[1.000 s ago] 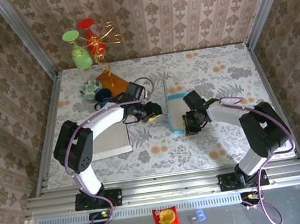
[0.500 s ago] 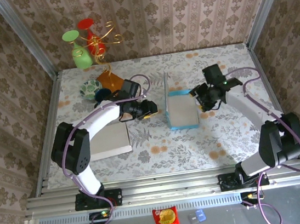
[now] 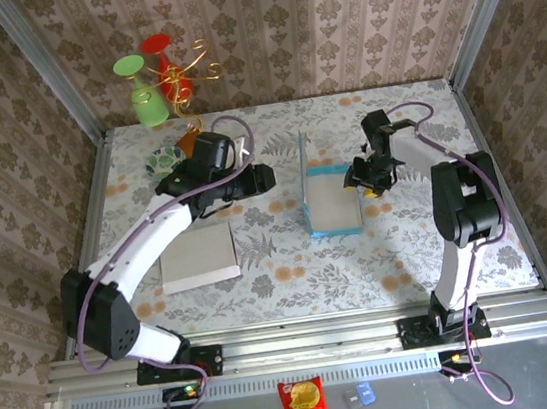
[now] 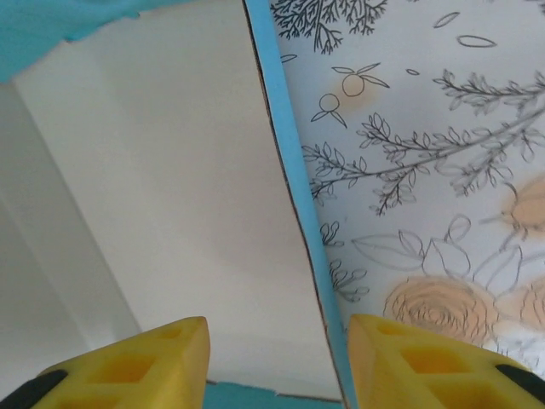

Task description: Fold the paper box

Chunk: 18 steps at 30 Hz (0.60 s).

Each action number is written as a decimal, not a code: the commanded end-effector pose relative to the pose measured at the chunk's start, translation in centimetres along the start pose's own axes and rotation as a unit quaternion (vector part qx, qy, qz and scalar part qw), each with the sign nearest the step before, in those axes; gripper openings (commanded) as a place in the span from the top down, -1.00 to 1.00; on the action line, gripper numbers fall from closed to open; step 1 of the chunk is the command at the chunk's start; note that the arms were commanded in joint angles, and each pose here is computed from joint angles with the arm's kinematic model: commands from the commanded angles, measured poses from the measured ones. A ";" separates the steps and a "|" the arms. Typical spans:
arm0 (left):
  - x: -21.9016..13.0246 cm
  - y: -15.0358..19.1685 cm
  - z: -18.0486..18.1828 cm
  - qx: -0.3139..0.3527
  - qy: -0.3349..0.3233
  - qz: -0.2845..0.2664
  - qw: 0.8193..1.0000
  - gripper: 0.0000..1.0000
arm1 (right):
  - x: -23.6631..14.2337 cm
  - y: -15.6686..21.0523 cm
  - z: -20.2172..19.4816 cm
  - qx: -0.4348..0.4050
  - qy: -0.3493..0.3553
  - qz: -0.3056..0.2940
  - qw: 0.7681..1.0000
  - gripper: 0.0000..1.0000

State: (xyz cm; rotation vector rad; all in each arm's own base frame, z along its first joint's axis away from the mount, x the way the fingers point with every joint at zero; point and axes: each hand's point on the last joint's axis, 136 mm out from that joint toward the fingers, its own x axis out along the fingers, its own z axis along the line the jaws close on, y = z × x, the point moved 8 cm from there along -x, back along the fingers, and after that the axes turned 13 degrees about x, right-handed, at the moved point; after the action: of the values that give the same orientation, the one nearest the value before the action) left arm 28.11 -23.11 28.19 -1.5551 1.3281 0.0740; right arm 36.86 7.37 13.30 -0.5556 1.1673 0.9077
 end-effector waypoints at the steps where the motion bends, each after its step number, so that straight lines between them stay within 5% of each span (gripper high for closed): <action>1: -0.9 -0.3 0.2 0.025 -0.016 -0.014 0.999 0.13 | 0.7 0.3 -0.1 -0.012 0.020 0.025 0.999 0.13; 18: -1.9 -0.1 -0.2 0.045 -0.017 -0.003 0.999 0.12 | 3.2 1.6 -0.2 0.079 0.102 0.003 0.992 0.53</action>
State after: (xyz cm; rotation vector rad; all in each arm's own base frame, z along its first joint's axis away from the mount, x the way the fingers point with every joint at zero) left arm 27.49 -22.44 28.50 -1.4949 1.3070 0.0639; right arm 36.43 9.27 10.97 -0.5473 1.3242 0.8444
